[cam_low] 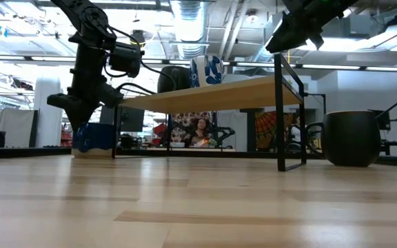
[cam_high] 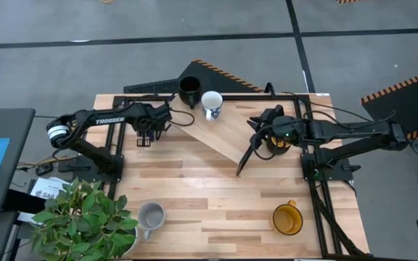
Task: Place coffee mugs
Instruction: Put the blue mug on the shelf
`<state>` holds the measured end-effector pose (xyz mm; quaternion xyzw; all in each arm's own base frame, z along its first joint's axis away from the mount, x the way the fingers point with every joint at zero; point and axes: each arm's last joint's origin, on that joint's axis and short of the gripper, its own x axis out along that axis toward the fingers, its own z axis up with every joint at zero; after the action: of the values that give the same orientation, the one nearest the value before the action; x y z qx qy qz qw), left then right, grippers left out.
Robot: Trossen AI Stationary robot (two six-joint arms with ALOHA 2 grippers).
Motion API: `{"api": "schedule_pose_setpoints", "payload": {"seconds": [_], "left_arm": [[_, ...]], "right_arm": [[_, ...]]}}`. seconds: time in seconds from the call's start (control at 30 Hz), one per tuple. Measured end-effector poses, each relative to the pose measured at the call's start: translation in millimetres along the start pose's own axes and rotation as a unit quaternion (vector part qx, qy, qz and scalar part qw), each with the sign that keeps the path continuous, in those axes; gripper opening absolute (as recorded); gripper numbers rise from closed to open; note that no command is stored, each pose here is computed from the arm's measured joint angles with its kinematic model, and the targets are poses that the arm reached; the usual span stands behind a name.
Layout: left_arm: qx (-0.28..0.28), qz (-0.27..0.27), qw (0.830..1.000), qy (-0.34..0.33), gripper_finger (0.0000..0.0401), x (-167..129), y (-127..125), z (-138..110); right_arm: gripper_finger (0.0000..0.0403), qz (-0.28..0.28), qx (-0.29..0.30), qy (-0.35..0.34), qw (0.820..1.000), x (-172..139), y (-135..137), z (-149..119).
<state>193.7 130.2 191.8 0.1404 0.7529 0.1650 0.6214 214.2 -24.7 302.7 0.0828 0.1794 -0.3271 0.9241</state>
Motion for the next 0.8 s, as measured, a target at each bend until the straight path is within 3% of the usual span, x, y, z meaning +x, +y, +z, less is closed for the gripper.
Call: {"api": "schedule_pose_setpoints", "payload": {"seconds": [0.1, 0.17, 0.53, 0.8], "left_arm": [[0.005, -0.006, 1.000, 0.003, 0.0029, -0.2, -0.7, -0.9], [0.001, -0.017, 1.000, 0.005, 0.0012, 0.3, -2.1, -1.7], [-0.009, -0.047, 0.997, 0.067, 0.0004, -9.2, -11.4, -16.3], [-0.052, -0.072, 0.995, 0.043, 0.0002, -64.7, -10.4, -31.9]], "right_arm": [[0.0103, 0.000, 0.000, 0.000, 1.000, 0.0, 0.0, 0.0], [0.0103, 0.000, 0.000, 0.000, 1.000, 0.0, 0.0, 0.0], [0.0103, 0.000, 0.000, 0.000, 1.000, 0.0, 0.0, 0.0], [0.0103, 0.001, 0.003, -0.004, 1.000, 0.0, 0.3, 0.9]]}}
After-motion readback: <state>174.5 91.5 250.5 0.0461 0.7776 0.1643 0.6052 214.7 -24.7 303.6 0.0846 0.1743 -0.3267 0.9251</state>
